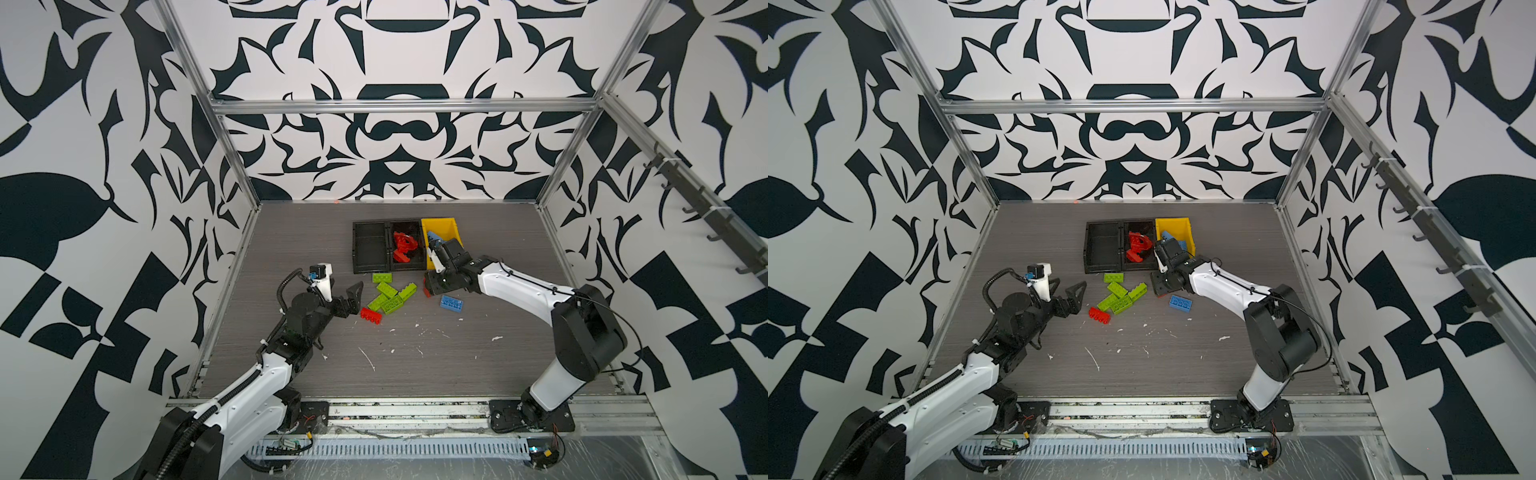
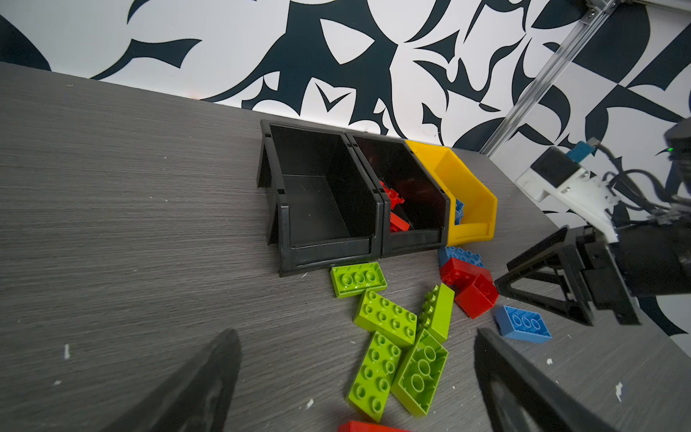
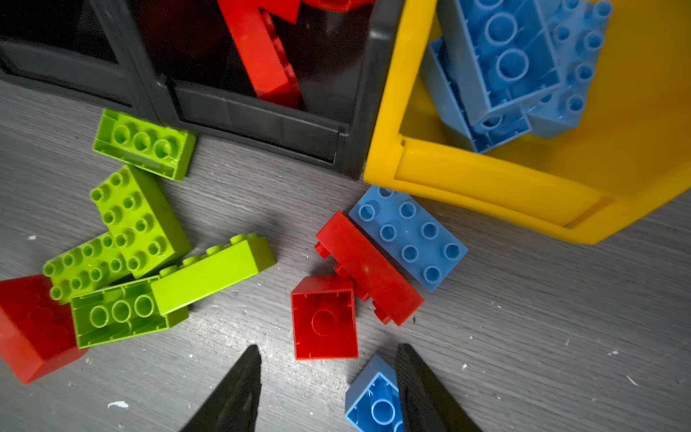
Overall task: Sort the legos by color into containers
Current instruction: 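Move the right gripper back to the red bricks beside the yellow bin, then lower the right gripper and grasp a small red brick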
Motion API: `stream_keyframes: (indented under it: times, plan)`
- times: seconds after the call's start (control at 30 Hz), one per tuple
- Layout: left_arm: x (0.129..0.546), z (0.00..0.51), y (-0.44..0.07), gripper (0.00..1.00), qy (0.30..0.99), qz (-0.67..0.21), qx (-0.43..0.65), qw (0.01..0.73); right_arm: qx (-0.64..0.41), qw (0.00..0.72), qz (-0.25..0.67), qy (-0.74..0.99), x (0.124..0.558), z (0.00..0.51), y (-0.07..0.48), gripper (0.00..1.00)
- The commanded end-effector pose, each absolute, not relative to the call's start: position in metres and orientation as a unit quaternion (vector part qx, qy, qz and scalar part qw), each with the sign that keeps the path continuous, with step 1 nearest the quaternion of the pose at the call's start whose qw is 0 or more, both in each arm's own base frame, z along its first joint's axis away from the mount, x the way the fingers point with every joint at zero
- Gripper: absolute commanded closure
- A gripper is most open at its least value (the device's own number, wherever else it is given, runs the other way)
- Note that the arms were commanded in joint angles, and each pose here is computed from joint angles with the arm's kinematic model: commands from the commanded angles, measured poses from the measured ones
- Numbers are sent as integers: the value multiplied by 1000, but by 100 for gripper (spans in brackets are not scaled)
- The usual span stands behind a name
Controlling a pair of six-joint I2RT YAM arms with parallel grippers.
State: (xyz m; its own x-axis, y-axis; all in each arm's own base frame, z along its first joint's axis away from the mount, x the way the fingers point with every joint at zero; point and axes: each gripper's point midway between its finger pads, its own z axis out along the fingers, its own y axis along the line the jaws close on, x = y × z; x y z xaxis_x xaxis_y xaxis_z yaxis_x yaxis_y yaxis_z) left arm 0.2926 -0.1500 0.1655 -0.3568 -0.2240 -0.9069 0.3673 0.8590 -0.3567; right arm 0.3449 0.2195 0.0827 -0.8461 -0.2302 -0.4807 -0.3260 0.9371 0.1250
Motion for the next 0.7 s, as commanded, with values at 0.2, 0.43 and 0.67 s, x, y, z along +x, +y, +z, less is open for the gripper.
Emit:
stream_keyframes:
  times: [0.2, 0.43, 0.67]
  plan:
    - [294, 173, -151, 0, 774, -264, 47, 574, -147, 249, 106, 952, 354, 86, 235, 40]
    - [293, 174, -150, 0, 772, -264, 47, 576, -156, 243, 92, 953, 362, 75, 237, 39]
    - [292, 174, -150, 0, 772, -264, 46, 576, -159, 233, 77, 956, 365, 63, 236, 40]
